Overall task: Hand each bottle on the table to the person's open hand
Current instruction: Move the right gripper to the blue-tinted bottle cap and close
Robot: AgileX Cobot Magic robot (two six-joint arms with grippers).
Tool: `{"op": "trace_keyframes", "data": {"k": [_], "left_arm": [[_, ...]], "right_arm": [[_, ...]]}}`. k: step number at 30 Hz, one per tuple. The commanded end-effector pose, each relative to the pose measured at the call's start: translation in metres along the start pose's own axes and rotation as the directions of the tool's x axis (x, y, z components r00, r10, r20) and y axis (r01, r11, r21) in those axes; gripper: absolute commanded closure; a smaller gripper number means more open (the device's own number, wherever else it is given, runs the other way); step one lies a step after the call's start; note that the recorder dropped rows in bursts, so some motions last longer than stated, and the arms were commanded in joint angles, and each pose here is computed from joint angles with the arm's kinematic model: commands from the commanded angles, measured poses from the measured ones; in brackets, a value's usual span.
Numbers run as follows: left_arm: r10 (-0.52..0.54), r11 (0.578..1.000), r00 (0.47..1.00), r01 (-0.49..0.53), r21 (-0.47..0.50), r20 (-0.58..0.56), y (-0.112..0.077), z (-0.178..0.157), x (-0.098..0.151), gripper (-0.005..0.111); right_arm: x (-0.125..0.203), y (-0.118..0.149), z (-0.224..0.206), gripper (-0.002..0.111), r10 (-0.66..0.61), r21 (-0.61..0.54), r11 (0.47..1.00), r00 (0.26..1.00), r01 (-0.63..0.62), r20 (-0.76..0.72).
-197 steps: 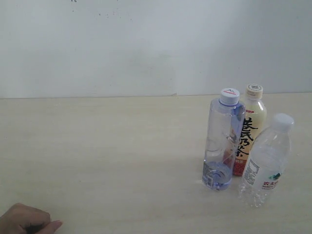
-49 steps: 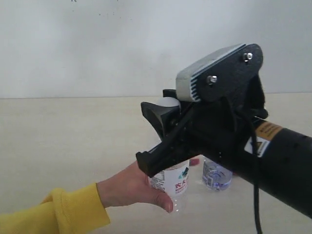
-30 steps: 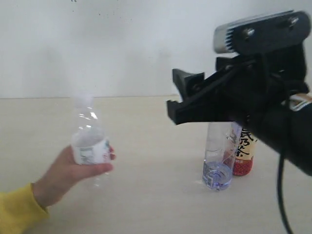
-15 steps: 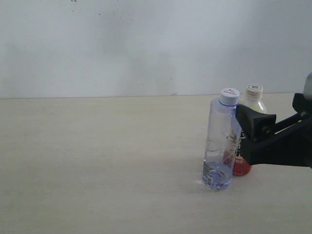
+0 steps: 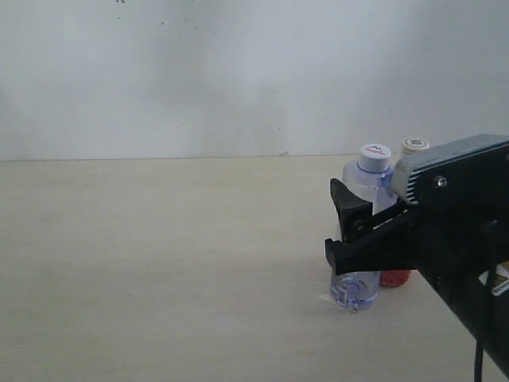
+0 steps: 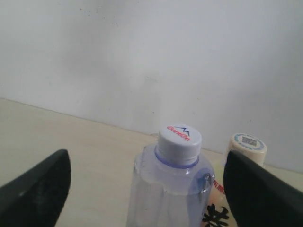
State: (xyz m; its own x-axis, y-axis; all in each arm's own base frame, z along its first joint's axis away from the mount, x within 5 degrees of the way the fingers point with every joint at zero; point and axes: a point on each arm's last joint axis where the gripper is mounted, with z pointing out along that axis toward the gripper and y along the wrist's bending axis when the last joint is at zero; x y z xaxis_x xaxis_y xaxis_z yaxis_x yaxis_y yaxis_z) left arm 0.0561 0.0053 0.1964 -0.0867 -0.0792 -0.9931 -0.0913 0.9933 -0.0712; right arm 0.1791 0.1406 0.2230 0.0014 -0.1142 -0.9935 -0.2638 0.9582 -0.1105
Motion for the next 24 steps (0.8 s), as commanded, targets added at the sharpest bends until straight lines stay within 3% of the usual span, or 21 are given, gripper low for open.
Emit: {"op": "trace_keyframes", "data": {"k": [1,7,14,18,24], "left_arm": [[-0.004,1.000,1.000,0.004,-0.003,0.002,0.000,0.000,-0.001,0.103],[-0.004,1.000,1.000,0.004,-0.003,0.002,0.000,0.000,-0.001,0.103],[-0.004,1.000,1.000,0.004,-0.003,0.002,0.000,0.000,-0.001,0.103],[-0.004,1.000,1.000,0.004,-0.003,0.002,0.000,0.000,-0.001,0.103],[-0.004,1.000,1.000,0.004,-0.003,0.002,0.000,0.000,-0.001,0.103]], "right_arm": [[-0.004,-0.010,0.013,0.026,0.031,0.048,0.998,0.999,-0.032,0.016],[-0.009,-0.012,0.027,0.026,0.074,-0.049,0.996,0.997,-0.074,-0.012],[-0.008,-0.022,0.034,0.026,0.056,-0.012,0.998,0.998,-0.056,-0.017],[-0.007,-0.029,0.041,0.026,0.087,-0.082,0.993,0.996,-0.089,-0.033],[0.007,-0.025,0.049,0.029,0.041,-0.086,0.995,0.996,-0.048,-0.081]]}}
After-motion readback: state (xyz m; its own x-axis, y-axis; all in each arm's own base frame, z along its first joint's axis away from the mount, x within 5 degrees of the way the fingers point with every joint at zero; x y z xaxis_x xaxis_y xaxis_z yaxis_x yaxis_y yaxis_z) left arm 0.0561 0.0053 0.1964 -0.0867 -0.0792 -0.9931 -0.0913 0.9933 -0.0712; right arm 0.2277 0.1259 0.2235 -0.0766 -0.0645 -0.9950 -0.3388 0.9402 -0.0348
